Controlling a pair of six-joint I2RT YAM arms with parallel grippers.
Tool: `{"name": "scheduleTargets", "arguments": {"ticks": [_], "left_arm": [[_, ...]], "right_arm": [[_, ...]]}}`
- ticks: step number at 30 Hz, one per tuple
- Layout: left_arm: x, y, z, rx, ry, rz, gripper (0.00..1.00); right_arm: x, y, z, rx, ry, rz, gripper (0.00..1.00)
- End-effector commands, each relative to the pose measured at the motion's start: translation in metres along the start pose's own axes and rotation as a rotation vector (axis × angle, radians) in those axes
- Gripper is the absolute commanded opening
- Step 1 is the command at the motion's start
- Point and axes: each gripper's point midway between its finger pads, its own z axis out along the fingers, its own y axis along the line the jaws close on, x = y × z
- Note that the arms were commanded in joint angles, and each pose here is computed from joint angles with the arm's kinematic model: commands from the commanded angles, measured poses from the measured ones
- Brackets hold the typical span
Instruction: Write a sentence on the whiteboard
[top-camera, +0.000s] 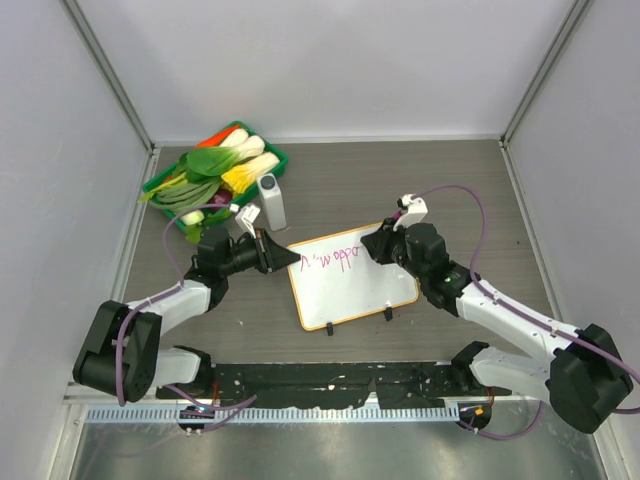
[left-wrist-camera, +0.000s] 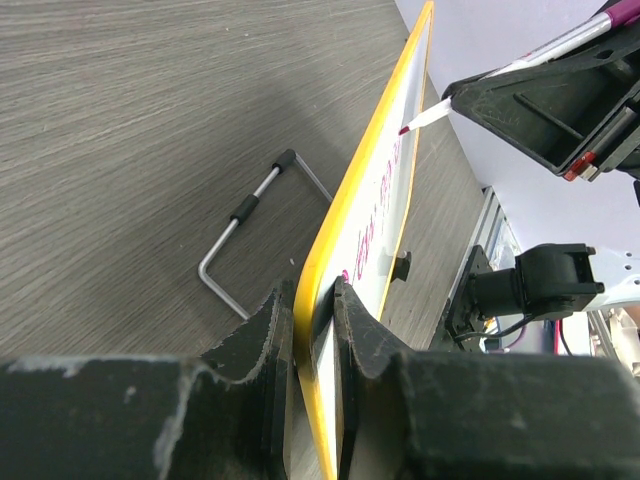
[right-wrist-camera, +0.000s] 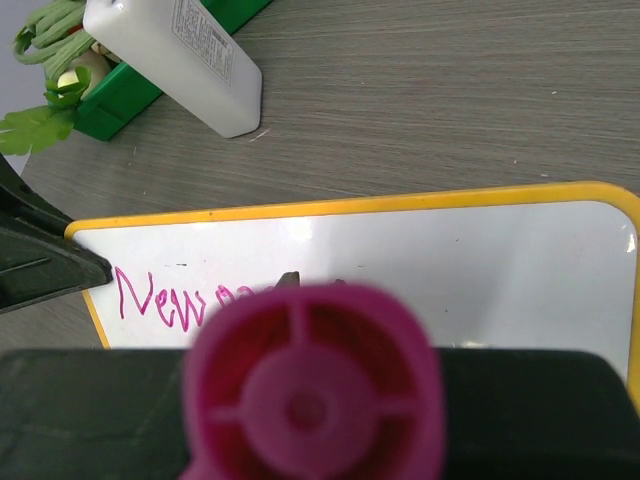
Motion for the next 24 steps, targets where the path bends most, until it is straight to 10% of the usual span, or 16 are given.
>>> {"name": "scheduleTargets", "arguments": {"ticks": [1,24], "left_arm": [[0.005,0.010,0.000,-0.049,0.013,0.054,0.00],[0.004,0.010,-0.001,-0.052,0.004,0.060,0.00]], "right_arm": [[-0.021,0.006,0.005,0.000,-0.055,-0.009,0.01],[-0.020,0.002,-0.003,-0.005,-0.095,0.012,0.01]]}}
